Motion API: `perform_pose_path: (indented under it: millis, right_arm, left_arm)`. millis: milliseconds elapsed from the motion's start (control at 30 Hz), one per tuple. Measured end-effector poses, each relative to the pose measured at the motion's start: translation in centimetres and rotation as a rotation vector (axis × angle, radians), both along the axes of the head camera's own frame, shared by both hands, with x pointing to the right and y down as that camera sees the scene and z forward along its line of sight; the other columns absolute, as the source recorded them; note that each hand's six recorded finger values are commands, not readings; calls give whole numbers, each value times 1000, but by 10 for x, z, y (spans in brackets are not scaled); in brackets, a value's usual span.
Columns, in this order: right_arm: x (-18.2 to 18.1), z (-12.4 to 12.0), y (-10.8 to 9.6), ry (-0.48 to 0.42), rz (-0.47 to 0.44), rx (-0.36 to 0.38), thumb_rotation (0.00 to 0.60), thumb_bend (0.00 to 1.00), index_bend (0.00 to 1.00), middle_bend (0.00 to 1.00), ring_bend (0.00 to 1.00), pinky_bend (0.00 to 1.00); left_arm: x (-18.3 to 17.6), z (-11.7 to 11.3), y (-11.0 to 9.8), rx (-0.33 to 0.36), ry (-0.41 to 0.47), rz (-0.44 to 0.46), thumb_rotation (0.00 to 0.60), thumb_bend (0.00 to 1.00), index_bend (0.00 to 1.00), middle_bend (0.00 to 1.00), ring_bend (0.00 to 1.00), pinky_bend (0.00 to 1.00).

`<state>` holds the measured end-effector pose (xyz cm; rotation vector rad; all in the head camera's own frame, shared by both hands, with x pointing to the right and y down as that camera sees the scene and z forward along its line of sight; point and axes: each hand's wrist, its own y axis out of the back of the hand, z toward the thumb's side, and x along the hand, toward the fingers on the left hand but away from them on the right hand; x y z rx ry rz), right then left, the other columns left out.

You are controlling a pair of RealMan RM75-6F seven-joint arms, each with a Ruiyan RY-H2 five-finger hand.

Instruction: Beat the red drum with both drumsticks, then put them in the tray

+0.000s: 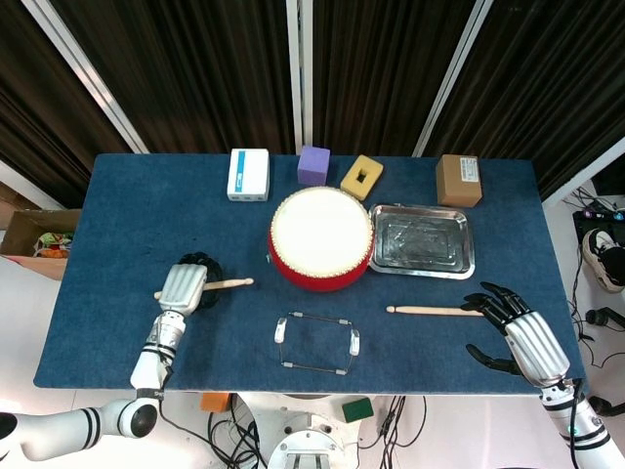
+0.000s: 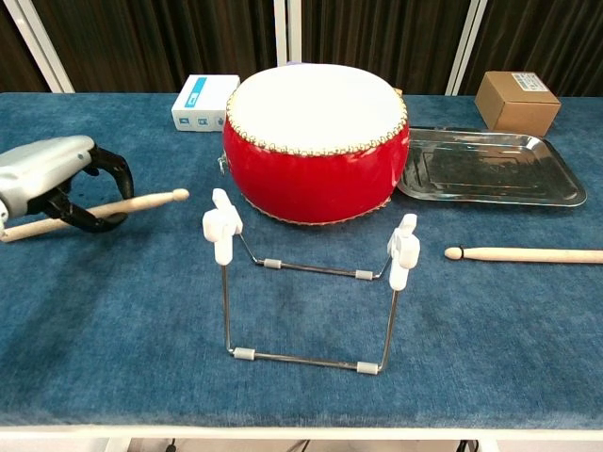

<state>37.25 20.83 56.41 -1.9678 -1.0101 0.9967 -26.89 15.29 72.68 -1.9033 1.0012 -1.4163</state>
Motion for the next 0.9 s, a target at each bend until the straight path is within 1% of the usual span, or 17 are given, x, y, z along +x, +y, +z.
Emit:
perform_pose_path:
  millis: [133,233,433,467,567,667,767,833,900]
  right_arm:
    - [-2,-1,0,-2,-2,3,600,176,340,295,112,227]
    - [-4,-1,0,-2,-6,5,600,176,340,296,112,227]
    - [-4,-1,3,0,3,3,600,176,340,296,112,226]
    - [-4,-1,4,-1,6,4,600,176,341,296,112,226]
    - [-3,-2,4,-1,11,8,600,176,340,296,112,226]
    - [-3,-3,5,-1,11,11,600,176,340,296,112,226]
    - [-4,-3,5,1,11,10,600,176,340,296,112,227]
    - [-4,-3,5,2,12,10,600,176,340,296,112,227]
    - [-4,-3,5,2,13,11,600,176,340,296,112,227]
  left_arm:
    - [-10,-9,1,34,147,-91,600,510,627,438,265,265]
    - [-19,-13,2,45,284,-181,600,510,623,462,282,269]
    - [-40,-14,3,31,602,-416,600,513,582,472,291,325]
    - [-44,-14,3,24,669,-465,600,513,572,471,292,325]
    - [-54,-12,3,1,826,-578,600,512,535,468,304,352]
    - [-62,-10,4,-33,969,-681,600,511,494,464,316,364]
    - [-68,-7,5,-74,1098,-774,600,511,483,462,323,369]
    - [-71,-5,6,-100,1166,-824,600,511,470,456,324,378]
    - [-73,-4,7,-129,1236,-873,600,511,429,446,325,380]
